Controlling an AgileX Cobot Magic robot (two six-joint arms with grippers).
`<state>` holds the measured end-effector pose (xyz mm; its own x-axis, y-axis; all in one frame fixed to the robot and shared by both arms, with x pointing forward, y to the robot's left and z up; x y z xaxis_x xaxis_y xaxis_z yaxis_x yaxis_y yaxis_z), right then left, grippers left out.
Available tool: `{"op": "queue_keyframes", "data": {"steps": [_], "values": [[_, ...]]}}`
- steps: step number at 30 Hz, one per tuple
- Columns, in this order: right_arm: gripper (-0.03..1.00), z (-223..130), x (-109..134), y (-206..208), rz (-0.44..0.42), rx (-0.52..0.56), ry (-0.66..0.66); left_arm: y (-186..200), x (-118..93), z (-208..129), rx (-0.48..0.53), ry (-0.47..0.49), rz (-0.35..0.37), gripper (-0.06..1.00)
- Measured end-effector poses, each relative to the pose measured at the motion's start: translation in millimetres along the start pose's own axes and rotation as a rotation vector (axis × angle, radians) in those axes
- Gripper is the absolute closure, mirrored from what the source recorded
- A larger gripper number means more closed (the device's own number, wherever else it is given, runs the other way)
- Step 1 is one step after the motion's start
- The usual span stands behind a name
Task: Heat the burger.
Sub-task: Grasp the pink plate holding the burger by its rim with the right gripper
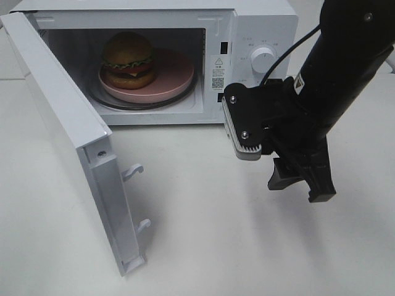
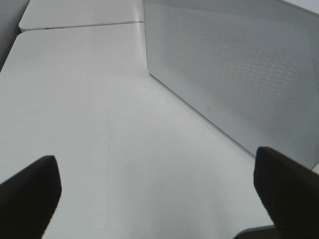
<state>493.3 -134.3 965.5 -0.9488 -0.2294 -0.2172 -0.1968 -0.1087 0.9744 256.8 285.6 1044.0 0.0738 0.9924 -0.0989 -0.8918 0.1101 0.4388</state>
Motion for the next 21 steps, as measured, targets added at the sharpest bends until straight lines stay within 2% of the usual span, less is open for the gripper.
{"op": "queue_keyframes", "data": {"steps": [1, 2, 3, 6, 8, 21], "values": [[0.38, 0, 0, 0, 0.000, 0.000, 0.000, 0, 0, 0, 0.000, 0.000, 0.000, -0.02], [0.30, 0, -3, 2, -0.011, 0.001, 0.004, 0, 0, 0, 0.000, 0.000, 0.000, -0.02], [0.18, 0, -7, 5, -0.029, 0.009, 0.015, 0, 0, 0, 0.000, 0.000, 0.000, -0.02], [0.12, 0, -9, 7, -0.039, 0.018, 0.029, 0, 0, 0, 0.000, 0.000, 0.000, -0.02], [0.01, 2, -14, 11, -0.081, 0.062, 0.098, 0, 0, 0, 0.000, 0.000, 0.000, -0.02], [0.00, 7, -34, 15, -0.253, 0.071, 0.194, 0, 0, 0, 0.000, 0.000, 0.000, -0.02]]}}
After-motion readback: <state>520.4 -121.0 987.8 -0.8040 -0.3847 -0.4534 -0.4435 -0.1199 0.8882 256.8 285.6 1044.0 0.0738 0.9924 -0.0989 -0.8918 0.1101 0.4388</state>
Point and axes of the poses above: a point on each arm's last joint axis where the gripper is mounted, y pointing back along that axis away from the gripper, x along the wrist's bending axis when the last joint is at zero, z = x × y, the point moved 3 cm from there along -y, pointing out along that axis toward the gripper, and after that the axes turned 7 degrees about y, right-handed, at the moved point
